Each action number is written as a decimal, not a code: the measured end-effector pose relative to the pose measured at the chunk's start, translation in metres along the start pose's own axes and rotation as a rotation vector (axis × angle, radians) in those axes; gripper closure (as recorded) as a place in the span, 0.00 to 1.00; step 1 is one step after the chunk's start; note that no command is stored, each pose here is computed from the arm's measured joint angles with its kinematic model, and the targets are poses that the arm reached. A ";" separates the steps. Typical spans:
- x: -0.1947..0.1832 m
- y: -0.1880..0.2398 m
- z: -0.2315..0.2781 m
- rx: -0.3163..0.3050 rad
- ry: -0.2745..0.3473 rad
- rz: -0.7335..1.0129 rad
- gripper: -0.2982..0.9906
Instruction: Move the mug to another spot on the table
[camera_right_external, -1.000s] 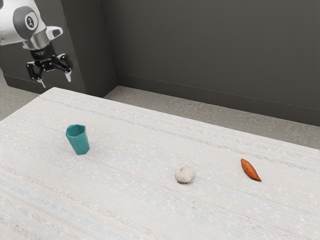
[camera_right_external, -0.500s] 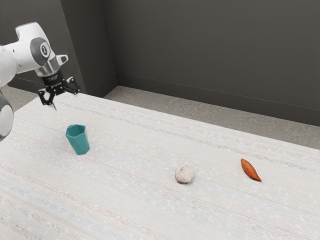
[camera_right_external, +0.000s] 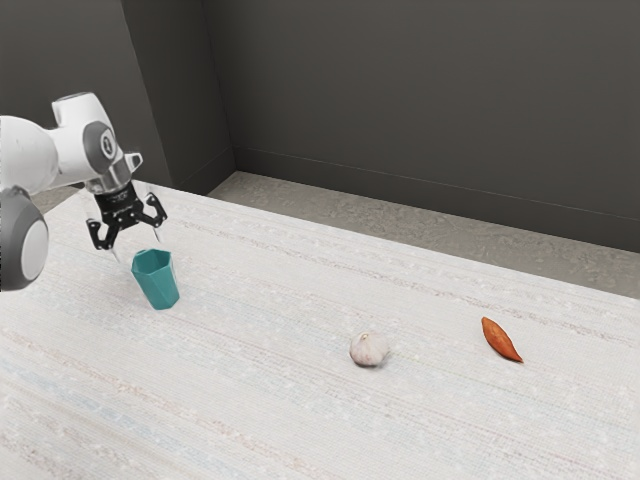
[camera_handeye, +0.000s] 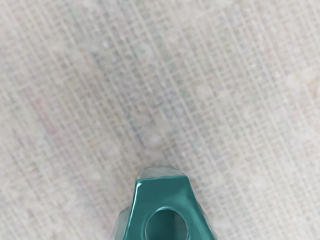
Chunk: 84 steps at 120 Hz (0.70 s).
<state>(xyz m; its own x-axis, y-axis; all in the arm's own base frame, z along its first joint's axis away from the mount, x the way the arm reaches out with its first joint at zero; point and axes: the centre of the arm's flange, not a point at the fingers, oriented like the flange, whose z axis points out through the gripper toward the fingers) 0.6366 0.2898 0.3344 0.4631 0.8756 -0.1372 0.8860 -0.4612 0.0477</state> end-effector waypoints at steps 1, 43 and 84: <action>0.000 0.000 0.001 0.001 0.000 -0.002 0.23; 0.003 0.002 0.030 0.015 0.005 -0.055 0.23; -0.006 0.005 0.052 0.033 -0.006 -0.079 0.23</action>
<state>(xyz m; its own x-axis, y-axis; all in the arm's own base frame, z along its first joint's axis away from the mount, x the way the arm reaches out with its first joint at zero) 0.6370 0.2749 0.2843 0.3917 0.9086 -0.1448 0.9186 -0.3953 0.0041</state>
